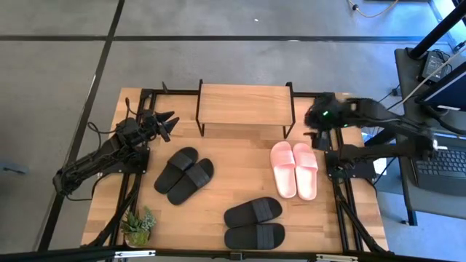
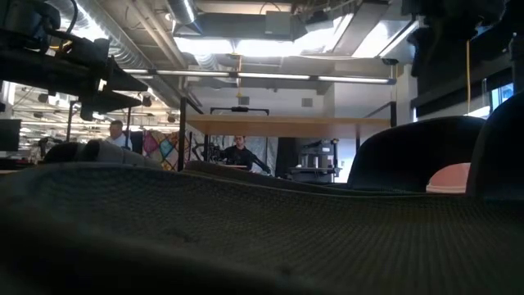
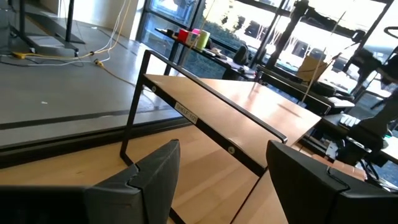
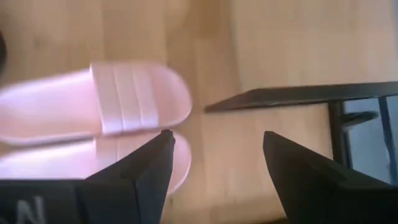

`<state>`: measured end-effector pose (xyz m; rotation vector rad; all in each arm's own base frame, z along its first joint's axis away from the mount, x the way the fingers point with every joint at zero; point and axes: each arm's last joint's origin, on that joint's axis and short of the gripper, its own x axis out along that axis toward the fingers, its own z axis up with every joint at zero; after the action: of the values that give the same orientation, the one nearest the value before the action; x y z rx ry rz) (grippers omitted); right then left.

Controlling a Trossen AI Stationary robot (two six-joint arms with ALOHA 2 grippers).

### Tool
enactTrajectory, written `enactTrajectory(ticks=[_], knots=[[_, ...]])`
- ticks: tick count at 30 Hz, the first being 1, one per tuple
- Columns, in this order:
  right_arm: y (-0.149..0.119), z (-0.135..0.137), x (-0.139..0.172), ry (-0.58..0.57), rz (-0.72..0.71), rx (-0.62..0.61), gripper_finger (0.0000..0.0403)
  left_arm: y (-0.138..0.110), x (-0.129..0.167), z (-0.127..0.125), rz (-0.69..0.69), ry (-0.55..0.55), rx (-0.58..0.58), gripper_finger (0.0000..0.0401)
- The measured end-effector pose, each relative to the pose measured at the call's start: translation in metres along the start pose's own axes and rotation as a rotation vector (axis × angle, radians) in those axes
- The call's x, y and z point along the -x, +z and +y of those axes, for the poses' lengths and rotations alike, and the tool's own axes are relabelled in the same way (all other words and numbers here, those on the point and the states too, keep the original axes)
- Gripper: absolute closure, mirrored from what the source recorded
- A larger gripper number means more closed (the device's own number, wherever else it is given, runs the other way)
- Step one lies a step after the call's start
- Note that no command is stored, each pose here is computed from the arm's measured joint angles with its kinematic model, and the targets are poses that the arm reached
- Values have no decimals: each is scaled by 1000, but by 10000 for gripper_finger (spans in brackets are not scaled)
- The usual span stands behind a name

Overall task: Pick and place slides into the shelf
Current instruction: Put the right pink slide on the shelf

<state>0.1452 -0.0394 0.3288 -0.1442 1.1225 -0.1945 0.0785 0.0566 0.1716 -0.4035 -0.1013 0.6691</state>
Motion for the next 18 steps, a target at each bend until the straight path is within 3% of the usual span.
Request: enactTrajectory(ticks=[9, 18], knots=[[19, 43, -28, 47, 194, 75, 156, -1, 0, 0, 8, 4, -1, 171], [20, 74, -39, 59, 255, -9, 156, -2, 0, 1, 23, 14, -2, 171]])
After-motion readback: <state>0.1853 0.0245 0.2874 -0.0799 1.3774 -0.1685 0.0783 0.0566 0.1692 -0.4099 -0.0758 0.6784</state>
